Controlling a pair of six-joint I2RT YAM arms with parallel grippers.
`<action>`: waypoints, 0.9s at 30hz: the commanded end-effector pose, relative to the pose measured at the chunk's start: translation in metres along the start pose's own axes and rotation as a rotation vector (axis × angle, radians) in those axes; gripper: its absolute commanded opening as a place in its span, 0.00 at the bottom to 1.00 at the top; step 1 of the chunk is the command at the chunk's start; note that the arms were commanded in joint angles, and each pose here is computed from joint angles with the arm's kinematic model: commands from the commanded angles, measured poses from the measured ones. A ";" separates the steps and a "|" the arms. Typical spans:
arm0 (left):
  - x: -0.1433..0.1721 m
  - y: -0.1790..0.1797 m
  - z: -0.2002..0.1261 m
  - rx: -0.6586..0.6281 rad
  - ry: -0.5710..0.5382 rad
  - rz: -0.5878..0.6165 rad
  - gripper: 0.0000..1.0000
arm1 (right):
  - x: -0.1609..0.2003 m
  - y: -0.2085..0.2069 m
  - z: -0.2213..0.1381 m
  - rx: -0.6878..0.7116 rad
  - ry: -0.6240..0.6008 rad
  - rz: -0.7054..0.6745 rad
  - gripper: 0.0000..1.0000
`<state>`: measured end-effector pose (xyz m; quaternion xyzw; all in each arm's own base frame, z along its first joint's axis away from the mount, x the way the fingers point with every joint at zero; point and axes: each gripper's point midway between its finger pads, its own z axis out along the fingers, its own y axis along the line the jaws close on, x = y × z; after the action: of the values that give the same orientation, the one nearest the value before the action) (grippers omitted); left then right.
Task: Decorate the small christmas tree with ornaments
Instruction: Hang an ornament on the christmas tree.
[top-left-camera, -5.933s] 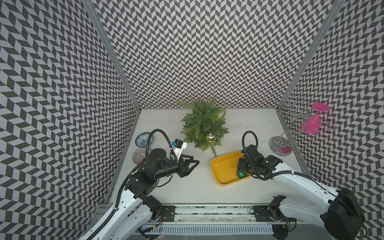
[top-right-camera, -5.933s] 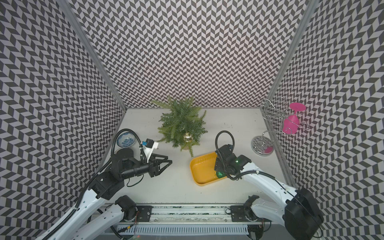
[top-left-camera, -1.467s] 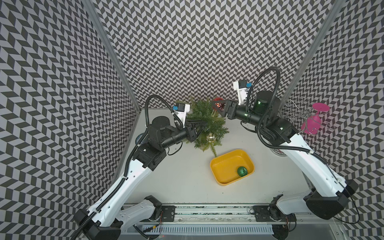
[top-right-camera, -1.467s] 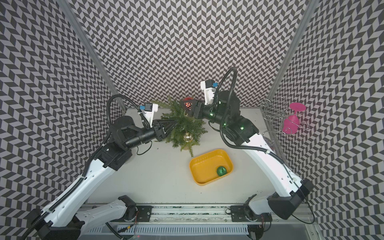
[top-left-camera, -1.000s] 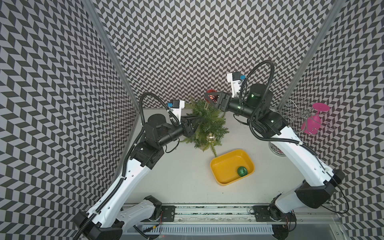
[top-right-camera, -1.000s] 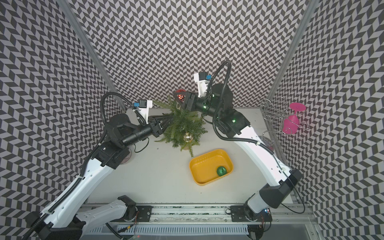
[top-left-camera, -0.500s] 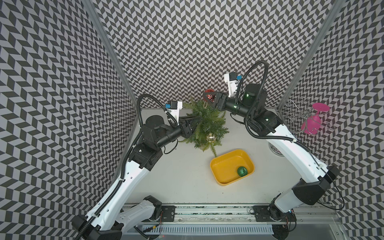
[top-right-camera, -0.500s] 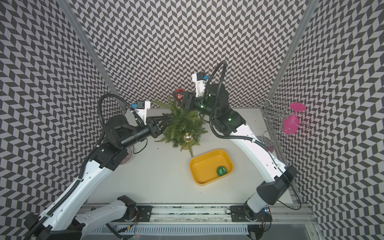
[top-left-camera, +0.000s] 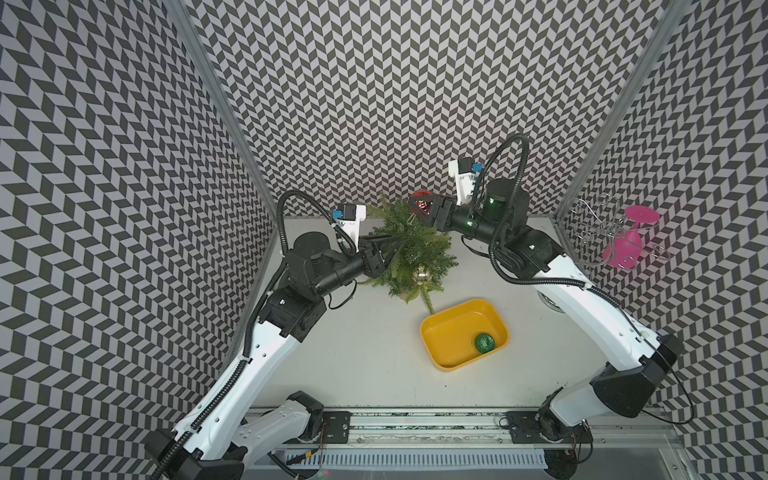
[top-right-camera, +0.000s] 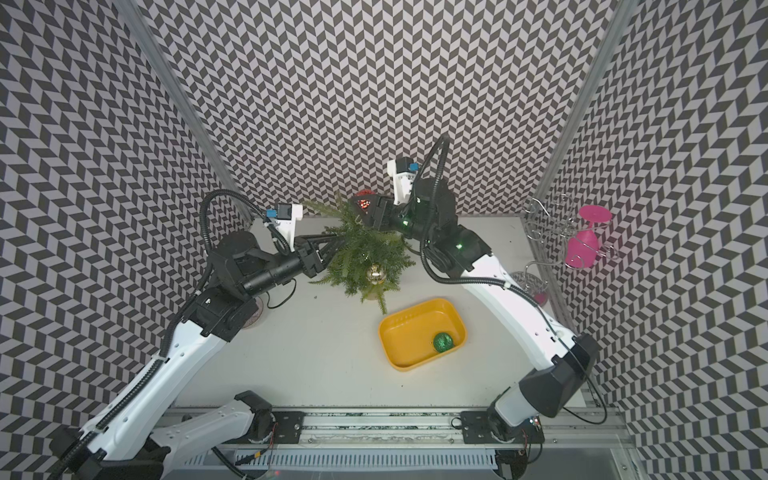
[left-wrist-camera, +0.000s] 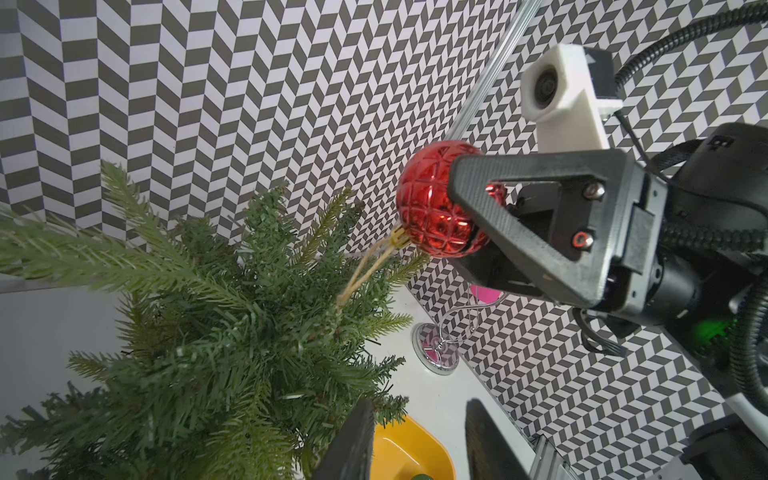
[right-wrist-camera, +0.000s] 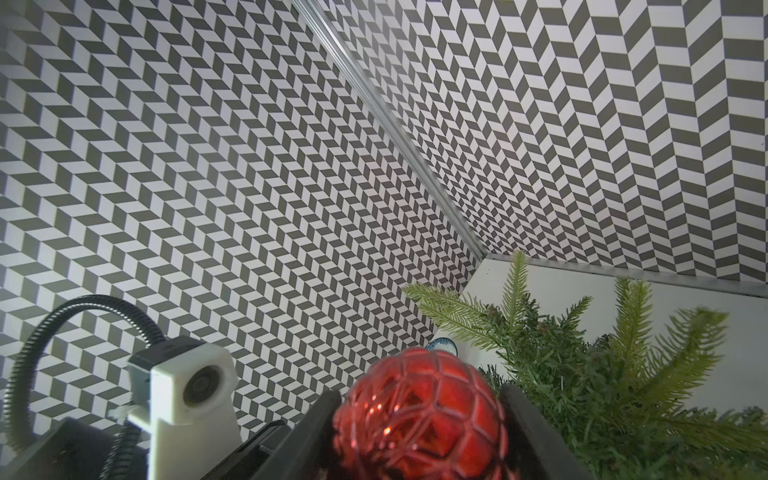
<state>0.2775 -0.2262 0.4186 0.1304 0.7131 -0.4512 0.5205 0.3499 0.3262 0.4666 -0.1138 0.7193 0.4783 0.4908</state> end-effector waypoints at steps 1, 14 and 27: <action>-0.004 -0.004 -0.004 0.018 -0.019 0.003 0.39 | -0.023 0.019 -0.017 -0.044 -0.092 -0.040 0.58; -0.002 -0.004 -0.004 0.017 -0.014 0.009 0.39 | -0.009 0.019 -0.024 -0.059 -0.056 -0.053 0.58; -0.002 -0.002 0.001 0.019 -0.008 0.003 0.40 | 0.002 0.015 -0.039 -0.050 -0.060 -0.066 0.58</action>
<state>0.2775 -0.2270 0.4149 0.1304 0.7157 -0.4522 0.5160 0.3261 0.3101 0.4490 -0.1283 0.7233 0.4693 0.4901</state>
